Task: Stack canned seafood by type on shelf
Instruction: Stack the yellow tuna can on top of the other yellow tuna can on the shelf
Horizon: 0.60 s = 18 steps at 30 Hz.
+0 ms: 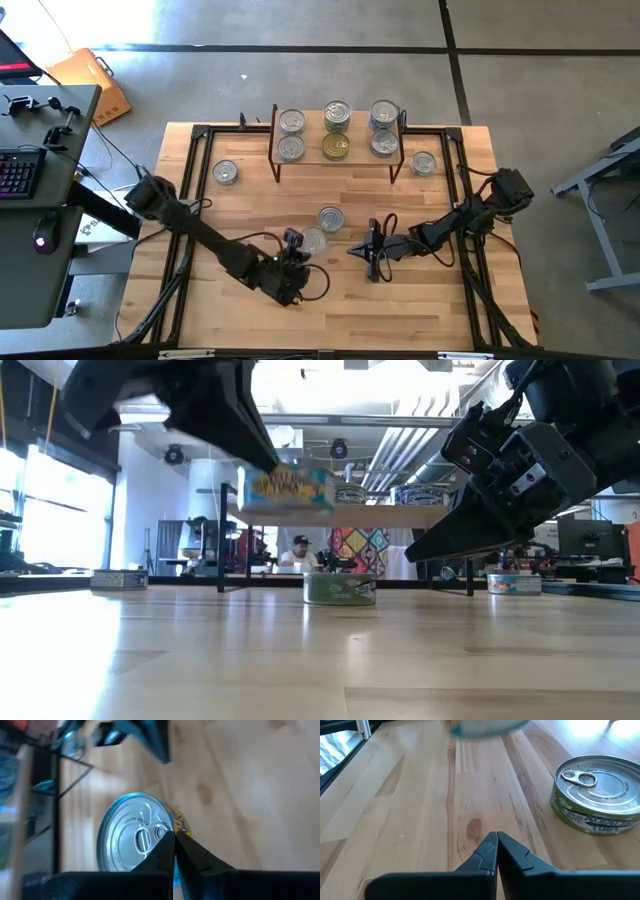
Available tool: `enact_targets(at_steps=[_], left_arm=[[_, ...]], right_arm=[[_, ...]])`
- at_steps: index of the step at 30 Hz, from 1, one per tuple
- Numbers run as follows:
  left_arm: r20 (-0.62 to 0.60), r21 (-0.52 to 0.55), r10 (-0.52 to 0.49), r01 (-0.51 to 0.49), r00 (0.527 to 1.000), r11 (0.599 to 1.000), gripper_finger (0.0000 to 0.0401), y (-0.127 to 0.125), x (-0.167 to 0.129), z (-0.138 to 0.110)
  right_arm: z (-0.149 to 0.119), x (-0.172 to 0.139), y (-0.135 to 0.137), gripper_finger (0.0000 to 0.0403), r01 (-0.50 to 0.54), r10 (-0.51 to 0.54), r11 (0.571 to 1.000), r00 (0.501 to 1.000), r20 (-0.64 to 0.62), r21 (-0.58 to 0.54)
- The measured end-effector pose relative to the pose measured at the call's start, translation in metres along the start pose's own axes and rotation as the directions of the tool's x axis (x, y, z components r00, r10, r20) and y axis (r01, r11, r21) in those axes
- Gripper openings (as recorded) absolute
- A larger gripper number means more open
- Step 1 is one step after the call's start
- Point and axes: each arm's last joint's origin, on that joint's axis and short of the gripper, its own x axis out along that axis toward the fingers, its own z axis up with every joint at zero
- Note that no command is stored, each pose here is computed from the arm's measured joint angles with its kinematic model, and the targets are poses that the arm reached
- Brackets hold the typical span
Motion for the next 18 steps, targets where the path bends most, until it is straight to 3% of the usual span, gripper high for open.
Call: enact_targets(at_steps=[9,14,18], left_arm=[[-0.001,-0.082,0.146,-0.145,0.989,0.986,0.0,0.049,-0.042,-0.003],[0.022,-0.139,0.203,-0.198,0.979,0.97,0.0,0.109,-0.065,-0.015],[0.028,-0.167,0.179,-0.172,0.983,0.971,0.0,0.165,-0.066,-0.035]], right_arm=[[-0.001,0.0,0.0,0.0,0.004,-0.004,1.0,1.0,-0.01,-0.004],[-0.001,0.0,-0.001,0.0,0.005,-0.006,1.0,1.0,-0.014,-0.016],[-0.002,0.0,-0.001,0.0,0.006,-0.006,0.999,1.0,-0.014,-0.032]])
